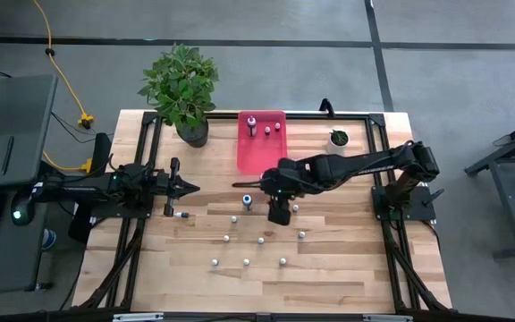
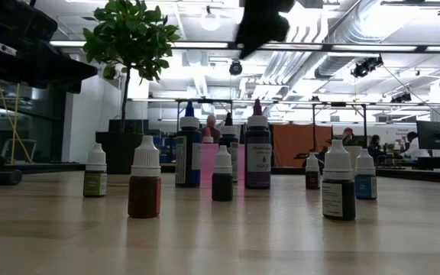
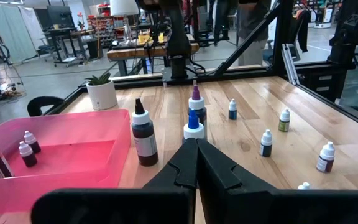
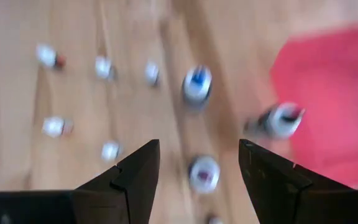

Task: Pick & Place food coloring
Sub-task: Put the purple food coloring bottle into the pink bin

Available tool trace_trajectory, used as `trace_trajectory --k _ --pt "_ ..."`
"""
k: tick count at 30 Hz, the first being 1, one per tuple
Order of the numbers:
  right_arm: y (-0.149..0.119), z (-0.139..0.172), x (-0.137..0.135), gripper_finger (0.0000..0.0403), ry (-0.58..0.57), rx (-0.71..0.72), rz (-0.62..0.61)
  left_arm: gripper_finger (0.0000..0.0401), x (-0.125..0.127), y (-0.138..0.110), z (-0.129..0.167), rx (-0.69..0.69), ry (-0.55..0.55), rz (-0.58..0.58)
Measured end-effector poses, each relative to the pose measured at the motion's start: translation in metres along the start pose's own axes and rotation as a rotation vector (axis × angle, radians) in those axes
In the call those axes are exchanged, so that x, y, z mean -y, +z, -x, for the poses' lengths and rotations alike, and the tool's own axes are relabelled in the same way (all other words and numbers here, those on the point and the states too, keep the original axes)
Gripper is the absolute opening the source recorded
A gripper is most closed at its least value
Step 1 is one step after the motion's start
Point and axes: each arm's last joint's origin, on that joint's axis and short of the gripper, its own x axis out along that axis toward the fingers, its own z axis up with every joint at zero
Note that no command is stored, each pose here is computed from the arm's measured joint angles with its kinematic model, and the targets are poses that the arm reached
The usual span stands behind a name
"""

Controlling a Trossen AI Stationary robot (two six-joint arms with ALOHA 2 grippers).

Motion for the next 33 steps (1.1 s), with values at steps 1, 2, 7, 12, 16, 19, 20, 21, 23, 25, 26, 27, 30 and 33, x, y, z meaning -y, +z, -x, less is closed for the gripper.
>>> trace_trajectory --k 1,2,7,12,16,19,20,21,23,25,26,27,30,33 --pt "-0.004 0.0 -0.001 0.0208 0.018 -0.04 0.0 0.0 0.0 0.0 0.0 0.0 0.0 0.0" --pt "-0.007 0.0 -0.002 0.0208 0.033 -0.073 0.005 0.0 0.0 0.0 0.0 0.0 0.0 0.0" --pt "-0.026 0.004 -0.014 0.0208 0.089 -0.243 0.063 0.0 0.0 0.0 0.0 0.0 0.0 0.0" --pt "-0.042 0.006 -0.013 0.0208 0.011 -0.368 0.068 0.0 0.0 0.0 0.0 0.0 0.0 0.0" --pt "-0.05 -0.004 -0.006 0.0208 -0.017 -0.362 -0.009 0.0 0.0 0.0 0.0 0.0 0.0 0.0" --pt "-0.064 -0.017 0.002 0.0208 0.024 -0.345 -0.053 0.0 0.0 0.0 0.0 0.0 0.0 0.0" --pt "-0.069 -0.021 0.005 0.0208 0.045 -0.335 -0.063 0.0 0.0 0.0 0.0 0.0 0.0 0.0" --pt "-0.074 -0.025 0.008 0.0208 0.059 -0.321 -0.072 0.0 0.0 0.0 0.0 0.0 0.0 0.0" --pt "-0.082 -0.029 0.013 0.0208 0.065 -0.289 -0.079 0.0 0.0 0.0 0.0 0.0 0.0 0.0" --pt "-0.09 -0.032 0.018 0.0208 0.042 -0.259 -0.081 0.0 0.0 0.0 0.0 0.0 0.0 0.0" --pt "-0.094 -0.034 0.021 0.0208 0.027 -0.255 -0.084 0.0 0.0 0.0 0.0 0.0 0.0 0.0" --pt "-0.099 -0.036 0.025 0.0208 0.014 -0.252 -0.087 0.0 0.0 0.0 0.0 0.0 0.0 0.0" --pt "-0.108 -0.048 0.033 0.0208 0.001 -0.233 -0.097 0.0 0.0 0.0 0.0 0.0 0.0 0.0" --pt "-0.112 -0.059 0.037 0.0208 0.029 -0.164 -0.094 0.0 0.0 0.0 0.0 0.0 0.0 0.0"
